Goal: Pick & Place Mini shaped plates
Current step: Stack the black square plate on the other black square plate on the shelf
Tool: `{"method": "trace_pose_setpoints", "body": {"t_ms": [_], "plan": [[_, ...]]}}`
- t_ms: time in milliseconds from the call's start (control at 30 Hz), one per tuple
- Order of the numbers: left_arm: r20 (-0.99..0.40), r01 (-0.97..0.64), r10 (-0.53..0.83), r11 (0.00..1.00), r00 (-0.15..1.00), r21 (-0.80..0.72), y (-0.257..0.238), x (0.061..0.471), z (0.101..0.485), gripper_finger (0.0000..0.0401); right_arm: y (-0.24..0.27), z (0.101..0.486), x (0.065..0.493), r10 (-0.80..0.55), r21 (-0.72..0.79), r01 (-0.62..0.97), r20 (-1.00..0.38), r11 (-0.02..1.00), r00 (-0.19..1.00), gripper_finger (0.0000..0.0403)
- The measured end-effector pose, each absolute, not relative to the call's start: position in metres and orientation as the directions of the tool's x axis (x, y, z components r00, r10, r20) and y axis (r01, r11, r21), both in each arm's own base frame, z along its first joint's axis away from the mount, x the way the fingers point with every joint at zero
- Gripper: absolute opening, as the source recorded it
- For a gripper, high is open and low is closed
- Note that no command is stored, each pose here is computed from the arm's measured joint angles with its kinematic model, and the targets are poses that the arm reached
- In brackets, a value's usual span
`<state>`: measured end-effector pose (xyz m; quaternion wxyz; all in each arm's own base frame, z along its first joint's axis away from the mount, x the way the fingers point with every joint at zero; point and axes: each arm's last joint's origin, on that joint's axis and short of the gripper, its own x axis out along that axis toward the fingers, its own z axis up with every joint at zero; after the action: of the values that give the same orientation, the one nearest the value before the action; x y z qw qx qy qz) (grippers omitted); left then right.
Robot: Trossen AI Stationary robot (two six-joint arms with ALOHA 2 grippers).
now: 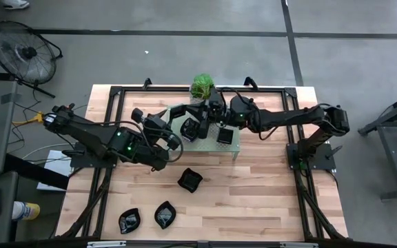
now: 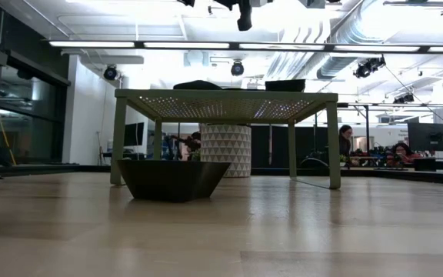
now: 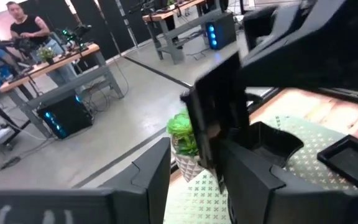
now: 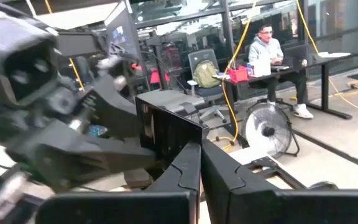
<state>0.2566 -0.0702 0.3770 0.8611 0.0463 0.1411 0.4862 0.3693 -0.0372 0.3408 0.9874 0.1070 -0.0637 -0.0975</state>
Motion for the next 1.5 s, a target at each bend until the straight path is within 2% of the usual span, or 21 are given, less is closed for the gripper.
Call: {"method": "trace_pose_setpoints", "body": {"t_ms": [333, 567, 700, 800, 967, 1133, 1500], "plan": [[-0.256, -0.735, 0.795, 0.607, 0.551, 0.303, -0.067, 0.245, 0.410, 0.0136, -0.065, 0.344, 0.349, -0.327, 0.283, 0.324, -0.038, 0.903, 0.944, 0.0000], [-0.300, -0.774, 0.801, 0.589, 0.518, 0.234, -0.049, 0.197, 0.410, 0.0136, -0.081, 0.367, 0.299, -0.447, 0.310, 0.478, -0.169, 0.822, 0.879, 0.0000], [-0.290, -0.787, 0.792, 0.595, 0.537, 0.166, -0.043, 0.168, 0.401, 0.0136, -0.079, 0.377, 0.266, -0.536, 0.270, 0.588, -0.245, 0.763, 0.808, 0.0000], [-0.283, -0.789, 0.779, 0.605, 0.559, 0.109, -0.040, 0.149, 0.388, 0.0136, -0.075, 0.381, 0.242, -0.569, 0.294, 0.650, -0.319, 0.701, 0.758, 0.0000], [-0.269, -0.770, 0.742, 0.638, 0.614, -0.001, -0.037, 0.122, 0.362, 0.0136, -0.059, 0.375, 0.209, -0.545, 0.395, 0.707, -0.454, 0.586, 0.705, 0.0000], [-0.231, -0.731, 0.700, 0.676, 0.675, -0.089, -0.038, 0.108, 0.338, 0.0136, -0.041, 0.372, 0.192, -0.517, 0.528, 0.715, -0.495, 0.459, 0.698, 0.0000], [-0.198, -0.652, 0.621, 0.729, 0.758, -0.210, -0.032, 0.084, 0.295, 0.0136, -0.012, 0.333, 0.203, -0.357, 0.692, 0.706, -0.629, 0.150, 0.691, 0.0000]]}}
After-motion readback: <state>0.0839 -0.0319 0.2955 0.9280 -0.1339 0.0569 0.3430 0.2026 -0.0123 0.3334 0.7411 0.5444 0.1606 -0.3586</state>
